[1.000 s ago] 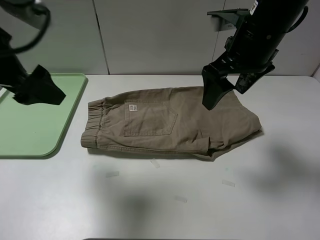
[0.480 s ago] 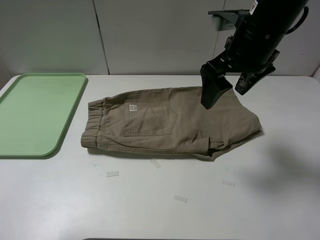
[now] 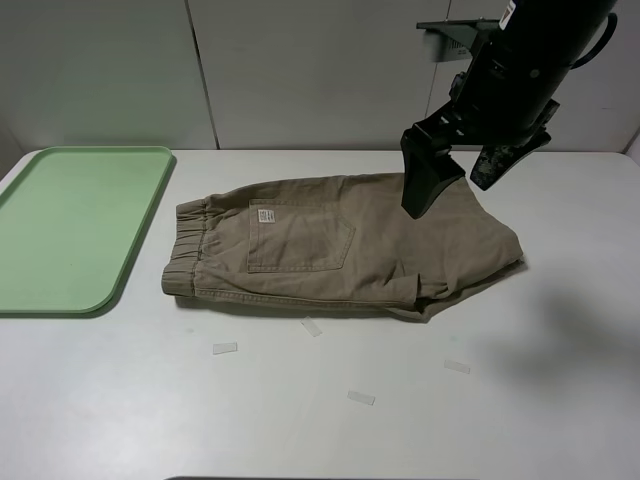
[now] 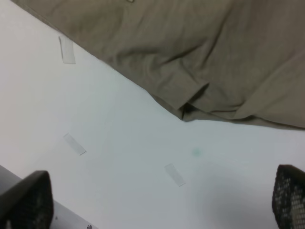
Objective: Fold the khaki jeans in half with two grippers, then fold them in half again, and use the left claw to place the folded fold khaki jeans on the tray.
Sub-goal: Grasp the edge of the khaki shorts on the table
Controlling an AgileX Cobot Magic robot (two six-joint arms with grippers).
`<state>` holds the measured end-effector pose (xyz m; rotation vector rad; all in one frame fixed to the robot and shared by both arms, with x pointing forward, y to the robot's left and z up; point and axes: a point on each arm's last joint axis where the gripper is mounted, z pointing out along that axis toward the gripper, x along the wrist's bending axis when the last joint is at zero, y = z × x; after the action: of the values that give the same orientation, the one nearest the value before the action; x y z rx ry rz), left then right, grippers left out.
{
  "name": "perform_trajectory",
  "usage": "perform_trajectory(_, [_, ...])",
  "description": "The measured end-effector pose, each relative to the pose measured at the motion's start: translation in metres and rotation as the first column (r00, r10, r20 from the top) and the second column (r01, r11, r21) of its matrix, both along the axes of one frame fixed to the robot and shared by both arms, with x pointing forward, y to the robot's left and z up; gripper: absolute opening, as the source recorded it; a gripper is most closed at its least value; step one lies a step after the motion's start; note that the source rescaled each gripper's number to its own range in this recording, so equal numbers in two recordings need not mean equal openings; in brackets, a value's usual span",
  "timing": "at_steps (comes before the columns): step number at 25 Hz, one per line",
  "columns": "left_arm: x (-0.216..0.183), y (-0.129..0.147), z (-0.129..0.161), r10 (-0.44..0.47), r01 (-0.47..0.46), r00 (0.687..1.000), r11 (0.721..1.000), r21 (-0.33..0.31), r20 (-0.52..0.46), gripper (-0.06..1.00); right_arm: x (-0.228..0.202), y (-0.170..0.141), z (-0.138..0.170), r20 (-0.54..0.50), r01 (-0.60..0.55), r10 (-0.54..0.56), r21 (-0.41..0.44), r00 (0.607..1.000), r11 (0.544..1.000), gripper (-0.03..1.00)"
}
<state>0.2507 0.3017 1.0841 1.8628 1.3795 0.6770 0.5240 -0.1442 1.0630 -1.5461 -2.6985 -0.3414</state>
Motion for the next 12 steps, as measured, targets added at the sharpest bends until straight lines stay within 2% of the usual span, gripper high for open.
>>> perform_trajectory(5, [-0.014,0.008,-0.014,0.026,-0.026,0.998,1.000,-0.007,0.064,0.99,0.000,0.000,0.000,-0.001,0.000,0.000,0.000,1.000,1.000,1.00])
perform_trajectory(12, [-0.022,0.011,-0.040,0.030,-0.030,0.998,1.000,-0.002,0.050,0.99,0.000,0.000,0.000,-0.002,0.000,0.000,0.002,1.000,1.000,1.00])
